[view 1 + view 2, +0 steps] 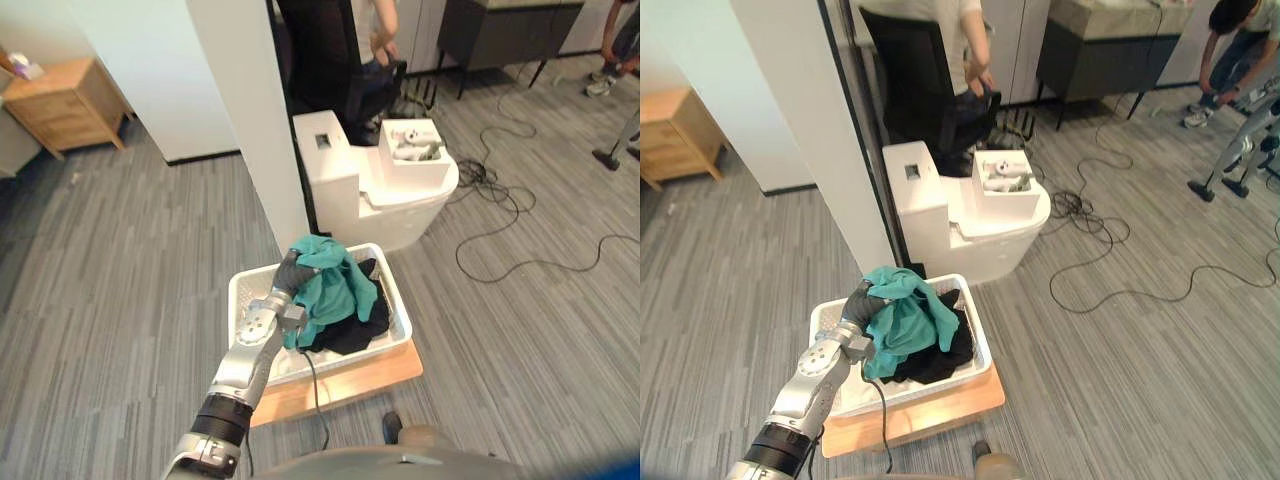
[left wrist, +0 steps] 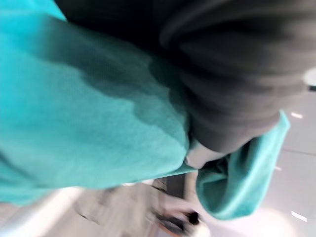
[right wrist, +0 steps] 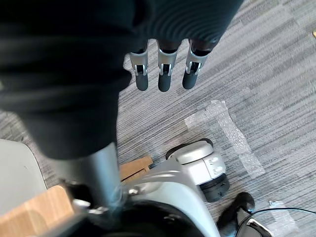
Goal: Tidy the bed and pick cloth on bed and put in laundry
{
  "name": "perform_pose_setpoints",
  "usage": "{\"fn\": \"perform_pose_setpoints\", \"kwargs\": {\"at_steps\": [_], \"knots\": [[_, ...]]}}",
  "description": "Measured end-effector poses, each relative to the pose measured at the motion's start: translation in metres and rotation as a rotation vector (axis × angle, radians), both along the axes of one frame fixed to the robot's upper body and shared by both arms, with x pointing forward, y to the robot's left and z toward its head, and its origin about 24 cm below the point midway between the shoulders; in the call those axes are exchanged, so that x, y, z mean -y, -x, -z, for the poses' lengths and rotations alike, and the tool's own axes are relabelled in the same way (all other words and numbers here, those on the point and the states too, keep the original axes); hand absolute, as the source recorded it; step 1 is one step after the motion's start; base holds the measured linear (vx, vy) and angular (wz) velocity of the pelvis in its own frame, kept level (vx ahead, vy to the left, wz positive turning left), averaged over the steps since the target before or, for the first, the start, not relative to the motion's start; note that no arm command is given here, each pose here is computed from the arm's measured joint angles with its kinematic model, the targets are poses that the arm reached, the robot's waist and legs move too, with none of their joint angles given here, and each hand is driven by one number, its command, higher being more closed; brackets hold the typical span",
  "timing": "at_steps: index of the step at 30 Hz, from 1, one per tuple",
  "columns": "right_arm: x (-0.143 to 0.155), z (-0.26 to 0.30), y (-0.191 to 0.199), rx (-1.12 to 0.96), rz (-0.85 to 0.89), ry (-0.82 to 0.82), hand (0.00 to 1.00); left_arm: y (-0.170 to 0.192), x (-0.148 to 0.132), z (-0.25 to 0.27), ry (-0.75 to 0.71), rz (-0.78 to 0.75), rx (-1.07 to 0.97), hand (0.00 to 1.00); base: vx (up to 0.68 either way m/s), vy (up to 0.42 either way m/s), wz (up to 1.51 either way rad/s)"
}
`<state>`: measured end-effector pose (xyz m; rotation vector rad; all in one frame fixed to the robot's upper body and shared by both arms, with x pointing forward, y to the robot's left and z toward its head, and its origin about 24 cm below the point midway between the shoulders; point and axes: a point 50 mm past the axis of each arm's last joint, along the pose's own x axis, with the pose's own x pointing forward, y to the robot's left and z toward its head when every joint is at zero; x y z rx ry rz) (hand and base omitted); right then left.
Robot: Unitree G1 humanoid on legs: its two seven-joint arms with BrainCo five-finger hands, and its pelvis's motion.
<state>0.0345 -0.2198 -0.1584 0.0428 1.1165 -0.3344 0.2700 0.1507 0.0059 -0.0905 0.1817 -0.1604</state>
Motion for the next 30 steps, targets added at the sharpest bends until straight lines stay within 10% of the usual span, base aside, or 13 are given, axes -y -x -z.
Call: {"fn": "perform_pose_setpoints", "kwargs": {"at_steps": [13, 14, 30], "knots": [[0.002, -0.015, -0.069, 0.188, -0.054, -0.003, 0.00, -0.017, -0.029, 0.022, -0.160, -0.070, -0.102, 1.00, 0.00, -0.006, 0.02], [0.001, -0.015, -0.070, 0.191, -0.060, -0.004, 0.00, -0.015, -0.029, 0.024, -0.158, -0.066, -0.110, 0.00, 0.00, 0.000, 0.00], [0.016, -0.012, -0.054, 0.136, -0.037, 0.039, 0.00, 0.035, -0.049, 0.065, -0.324, 0.026, -0.299, 0.00, -0.03, -0.017, 0.03]]}}
